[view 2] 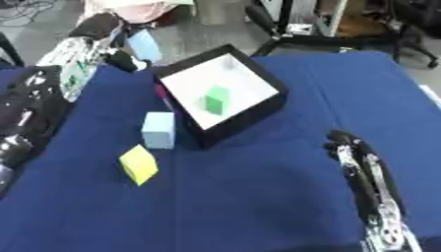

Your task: Pick up objects on the table and place them in the box.

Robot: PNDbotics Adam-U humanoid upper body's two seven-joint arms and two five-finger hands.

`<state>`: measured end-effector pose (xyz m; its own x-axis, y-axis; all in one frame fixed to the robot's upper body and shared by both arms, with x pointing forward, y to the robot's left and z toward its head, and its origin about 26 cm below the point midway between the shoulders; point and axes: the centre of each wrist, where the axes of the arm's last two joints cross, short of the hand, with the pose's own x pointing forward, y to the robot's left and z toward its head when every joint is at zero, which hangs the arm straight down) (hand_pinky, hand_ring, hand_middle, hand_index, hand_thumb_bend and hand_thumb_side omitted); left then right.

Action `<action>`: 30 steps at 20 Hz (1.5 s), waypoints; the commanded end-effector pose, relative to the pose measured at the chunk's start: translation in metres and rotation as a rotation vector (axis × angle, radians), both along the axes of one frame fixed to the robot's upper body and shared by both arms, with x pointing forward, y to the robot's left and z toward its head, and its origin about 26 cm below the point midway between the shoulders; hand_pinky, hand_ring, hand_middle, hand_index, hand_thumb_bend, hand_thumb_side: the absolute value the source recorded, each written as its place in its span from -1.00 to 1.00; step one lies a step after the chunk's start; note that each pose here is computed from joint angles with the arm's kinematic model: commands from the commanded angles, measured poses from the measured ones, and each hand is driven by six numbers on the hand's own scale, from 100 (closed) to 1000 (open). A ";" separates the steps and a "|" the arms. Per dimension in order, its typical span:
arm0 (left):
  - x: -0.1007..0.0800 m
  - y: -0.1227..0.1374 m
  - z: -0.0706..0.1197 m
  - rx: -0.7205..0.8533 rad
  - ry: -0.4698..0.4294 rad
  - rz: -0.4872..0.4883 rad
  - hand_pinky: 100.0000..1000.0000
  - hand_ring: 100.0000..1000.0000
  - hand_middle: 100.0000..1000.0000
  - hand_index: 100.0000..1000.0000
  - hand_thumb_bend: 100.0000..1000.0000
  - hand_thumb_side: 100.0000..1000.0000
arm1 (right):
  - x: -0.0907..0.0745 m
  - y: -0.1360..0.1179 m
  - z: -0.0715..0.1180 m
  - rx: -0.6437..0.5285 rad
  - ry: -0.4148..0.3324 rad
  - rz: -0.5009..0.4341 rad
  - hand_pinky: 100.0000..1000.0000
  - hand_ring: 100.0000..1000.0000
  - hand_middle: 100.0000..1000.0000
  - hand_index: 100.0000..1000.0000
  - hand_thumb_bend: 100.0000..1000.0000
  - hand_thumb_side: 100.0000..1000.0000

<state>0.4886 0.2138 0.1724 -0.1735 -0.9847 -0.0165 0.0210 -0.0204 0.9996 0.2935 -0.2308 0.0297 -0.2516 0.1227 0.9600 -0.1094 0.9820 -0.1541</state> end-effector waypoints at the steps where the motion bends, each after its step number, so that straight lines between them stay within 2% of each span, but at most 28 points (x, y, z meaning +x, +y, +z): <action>1: -0.001 -0.024 0.002 0.007 -0.003 -0.066 0.28 -0.16 -0.22 0.15 -0.12 -0.33 | 0.003 0.000 0.008 -0.003 -0.025 0.009 0.57 0.47 0.44 0.54 -1.00 0.42; 7: -0.003 -0.045 -0.023 -0.009 0.026 -0.112 0.33 -0.05 -0.10 0.25 0.06 -0.24 | 0.003 0.002 0.008 0.000 -0.027 0.013 0.57 0.47 0.44 0.54 -1.00 0.42; 11: -0.004 -0.048 -0.032 -0.010 0.037 -0.118 0.39 0.11 0.10 0.43 0.44 -0.11 | 0.003 0.002 0.008 0.000 -0.027 0.013 0.57 0.47 0.44 0.54 -1.00 0.42; 14: -0.004 -0.043 -0.030 -0.003 0.032 -0.115 0.43 0.19 0.20 0.51 0.66 -0.04 | 0.003 0.001 0.008 0.000 -0.027 0.012 0.57 0.47 0.44 0.54 -1.00 0.42; 16: -0.003 -0.036 -0.021 -0.004 0.016 -0.109 0.44 0.20 0.22 0.53 0.69 -0.02 | 0.003 0.001 0.008 -0.001 -0.027 0.009 0.57 0.47 0.44 0.54 -1.00 0.42; 19: -0.003 -0.022 0.006 -0.005 -0.021 -0.115 0.43 0.12 0.10 0.44 0.55 -0.06 | 0.003 0.000 0.008 -0.003 -0.027 0.004 0.57 0.47 0.44 0.54 -1.00 0.41; 22: -0.009 -0.003 0.037 -0.003 -0.018 -0.150 0.40 0.07 0.04 0.40 0.46 -0.09 | 0.003 -0.003 0.007 -0.005 -0.026 -0.006 0.57 0.47 0.44 0.54 -1.00 0.42; 26: -0.025 0.021 0.070 0.037 0.040 -0.200 0.40 0.04 0.02 0.40 0.37 -0.13 | 0.002 -0.005 0.007 -0.012 -0.025 -0.012 0.57 0.47 0.44 0.54 -1.00 0.41; 30: -0.045 0.033 0.080 0.118 0.143 -0.250 0.40 0.05 0.05 0.42 0.32 -0.16 | 0.002 -0.007 0.006 -0.018 -0.023 -0.018 0.57 0.47 0.44 0.54 -1.00 0.41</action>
